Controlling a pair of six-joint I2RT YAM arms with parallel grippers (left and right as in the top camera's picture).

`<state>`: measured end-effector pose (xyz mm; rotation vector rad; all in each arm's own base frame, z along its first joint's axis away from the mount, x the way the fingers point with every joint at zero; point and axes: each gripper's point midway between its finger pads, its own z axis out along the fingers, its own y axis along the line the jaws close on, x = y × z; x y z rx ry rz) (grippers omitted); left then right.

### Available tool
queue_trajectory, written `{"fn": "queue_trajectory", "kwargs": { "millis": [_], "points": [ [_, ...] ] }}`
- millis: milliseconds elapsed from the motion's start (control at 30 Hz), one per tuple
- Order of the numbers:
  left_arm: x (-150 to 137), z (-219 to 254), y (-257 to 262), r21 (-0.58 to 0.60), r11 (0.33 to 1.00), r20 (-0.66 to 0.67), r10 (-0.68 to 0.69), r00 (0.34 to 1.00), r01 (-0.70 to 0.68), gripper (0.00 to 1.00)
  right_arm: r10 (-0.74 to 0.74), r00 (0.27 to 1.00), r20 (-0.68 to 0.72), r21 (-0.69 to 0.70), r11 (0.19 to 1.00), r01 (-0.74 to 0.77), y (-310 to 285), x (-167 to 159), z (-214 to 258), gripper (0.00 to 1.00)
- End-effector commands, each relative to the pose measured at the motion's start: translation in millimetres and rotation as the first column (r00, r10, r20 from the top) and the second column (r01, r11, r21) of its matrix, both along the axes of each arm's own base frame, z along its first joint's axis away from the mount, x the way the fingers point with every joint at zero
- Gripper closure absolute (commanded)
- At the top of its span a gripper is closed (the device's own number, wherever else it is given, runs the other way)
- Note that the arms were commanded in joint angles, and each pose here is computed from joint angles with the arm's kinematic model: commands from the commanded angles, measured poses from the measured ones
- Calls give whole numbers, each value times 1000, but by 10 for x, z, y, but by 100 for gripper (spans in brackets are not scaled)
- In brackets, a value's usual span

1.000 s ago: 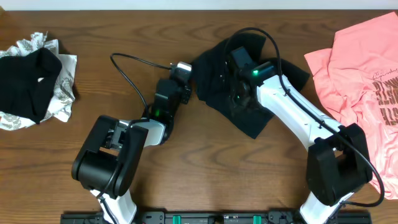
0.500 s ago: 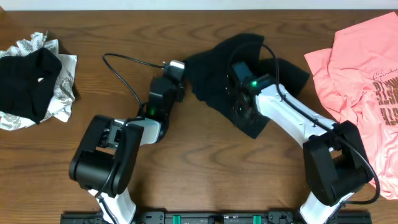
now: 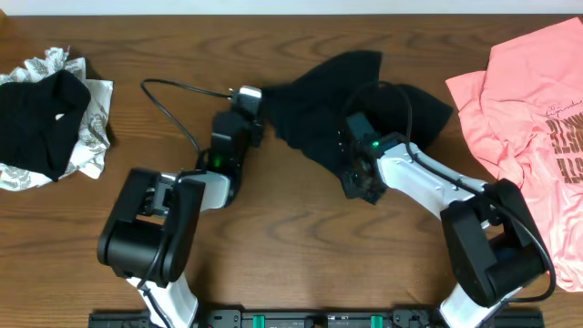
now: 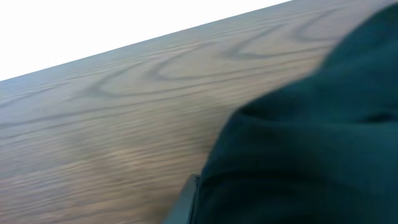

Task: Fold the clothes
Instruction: 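Grasp the garment with the left gripper and spread it between both grippers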

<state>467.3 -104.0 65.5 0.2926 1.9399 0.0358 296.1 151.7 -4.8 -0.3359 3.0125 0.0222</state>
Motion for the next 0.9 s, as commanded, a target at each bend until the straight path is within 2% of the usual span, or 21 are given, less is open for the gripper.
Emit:
{"fn": "queue_trajectory", "kwargs": {
  "millis": [0, 167, 467, 700, 867],
  "points": [
    [89, 127, 239, 12, 998, 32, 53, 998, -54, 94, -39, 995, -89, -84, 996, 31, -222, -261, -159, 99],
    [87, 50, 438, 21, 995, -1, 93, 996, -93, 94, -64, 986, -156, -167, 985, 38, -432, -436, -138, 99],
    [-84, -293, 544, 64, 993, -155, 112, 982, -103, 94, -169, 953, -251, -233, 966, 109, -793, -609, -85, 99],
    [-417, -443, 597, 108, 990, -331, 121, 936, -90, 94, -191, 941, -280, -228, 965, 127, -1024, -592, -75, 99],
    [-719, -327, 634, 30, 982, -437, 179, 882, -184, 94, -228, 934, -275, -221, 960, 169, -1109, -556, -81, 99]
  ]
}}
